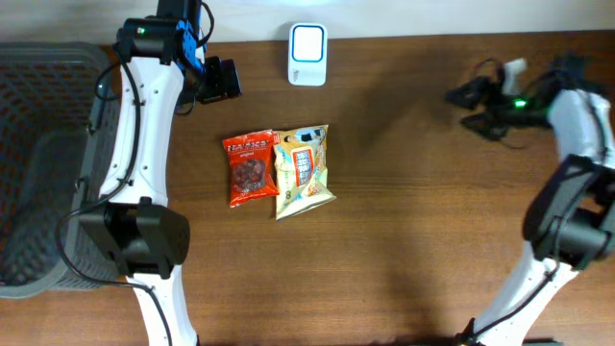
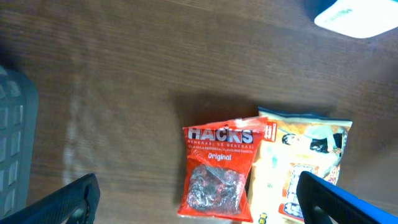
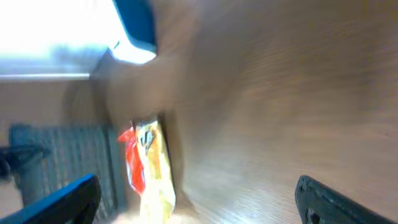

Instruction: Scan the item barcode

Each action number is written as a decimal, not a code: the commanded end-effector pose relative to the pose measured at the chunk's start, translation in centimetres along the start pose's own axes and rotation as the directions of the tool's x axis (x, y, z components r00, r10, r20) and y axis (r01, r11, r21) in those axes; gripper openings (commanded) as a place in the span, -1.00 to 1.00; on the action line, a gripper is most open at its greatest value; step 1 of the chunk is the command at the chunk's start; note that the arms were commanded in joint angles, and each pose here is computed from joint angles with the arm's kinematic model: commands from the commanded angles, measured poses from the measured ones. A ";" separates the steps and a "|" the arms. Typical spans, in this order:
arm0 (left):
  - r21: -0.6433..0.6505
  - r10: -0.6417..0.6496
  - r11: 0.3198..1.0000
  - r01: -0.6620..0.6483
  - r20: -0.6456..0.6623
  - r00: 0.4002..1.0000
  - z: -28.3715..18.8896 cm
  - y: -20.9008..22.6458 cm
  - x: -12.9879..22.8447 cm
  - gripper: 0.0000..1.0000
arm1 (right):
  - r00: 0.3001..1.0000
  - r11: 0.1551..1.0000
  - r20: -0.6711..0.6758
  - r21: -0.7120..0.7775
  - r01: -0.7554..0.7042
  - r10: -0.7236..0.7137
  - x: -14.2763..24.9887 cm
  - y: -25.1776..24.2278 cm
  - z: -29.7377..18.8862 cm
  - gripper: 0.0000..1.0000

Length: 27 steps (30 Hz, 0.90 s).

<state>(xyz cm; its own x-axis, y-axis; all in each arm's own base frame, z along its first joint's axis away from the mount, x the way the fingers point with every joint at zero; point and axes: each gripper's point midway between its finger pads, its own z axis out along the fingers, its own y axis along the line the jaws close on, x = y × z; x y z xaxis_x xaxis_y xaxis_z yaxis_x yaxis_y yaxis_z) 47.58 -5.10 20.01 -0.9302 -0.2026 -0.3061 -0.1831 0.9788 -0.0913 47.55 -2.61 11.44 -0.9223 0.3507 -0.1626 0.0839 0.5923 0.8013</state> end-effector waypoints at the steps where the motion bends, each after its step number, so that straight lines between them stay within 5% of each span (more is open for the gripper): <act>1: 0.006 0.005 1.000 -0.005 -0.005 1.000 0.3 -0.1 0.0 0.98 | 0.930 0.949 -0.291 0.152 0.275 -0.223 7.0 2.6 6.6 0.97; 5: 0.006 0.005 1.000 -0.005 -0.005 1.000 0.3 -0.1 0.0 0.99 | 0.791 0.888 -0.502 0.090 0.450 -0.350 14.7 7.2 15.3 0.97; 8: 0.006 0.005 1.000 -0.005 -0.005 1.000 0.3 -0.1 0.0 0.98 | 0.828 0.907 -0.464 0.111 0.407 -0.315 16.1 9.7 20.4 0.97; 11: 0.006 0.005 1.000 -0.005 -0.005 1.000 0.3 -0.1 0.0 0.98 | 0.910 0.850 -0.366 0.399 0.345 -0.197 14.7 6.8 22.3 0.98; 13: 0.006 0.005 1.000 -0.005 -0.005 1.000 0.3 -0.1 0.0 0.98 | 0.907 0.844 -0.362 0.397 0.360 -0.216 15.1 6.1 24.3 0.97; 14: 0.006 0.005 1.000 -0.005 -0.005 1.000 0.3 -0.1 0.0 0.98 | 0.904 0.845 -0.363 0.389 0.365 -0.224 15.3 6.1 24.7 0.76; 18: 0.006 0.005 1.000 -0.005 -0.005 1.000 0.3 -0.1 0.0 0.98 | 0.898 0.857 -0.384 0.367 0.361 -0.214 16.0 6.5 24.7 -0.92; 20: 0.006 0.005 1.000 -0.005 -0.005 1.000 0.3 -0.1 0.0 0.98 | 0.891 0.847 -0.383 0.364 0.387 -0.243 14.2 7.0 22.6 -0.92; 23: 0.006 0.005 1.000 -0.005 -0.005 1.000 0.3 -0.1 0.0 0.98 | 0.920 0.698 -0.315 0.605 0.383 -0.232 8.7 6.0 15.8 -0.92; 27: 0.006 0.005 1.000 -0.005 -0.005 1.000 0.3 -0.1 0.0 0.98 | 0.927 0.090 -0.194 0.968 0.234 -0.321 1.5 5.6 1.7 -0.92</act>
<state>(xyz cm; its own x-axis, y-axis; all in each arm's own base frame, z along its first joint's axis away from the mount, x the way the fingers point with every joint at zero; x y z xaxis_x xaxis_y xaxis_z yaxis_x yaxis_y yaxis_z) 47.66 -5.10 20.04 -0.9292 -0.2023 -0.3094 -0.1826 0.9789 -0.0918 45.99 7.44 9.59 -0.9890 -0.0066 -0.1480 0.0286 0.9717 -0.2346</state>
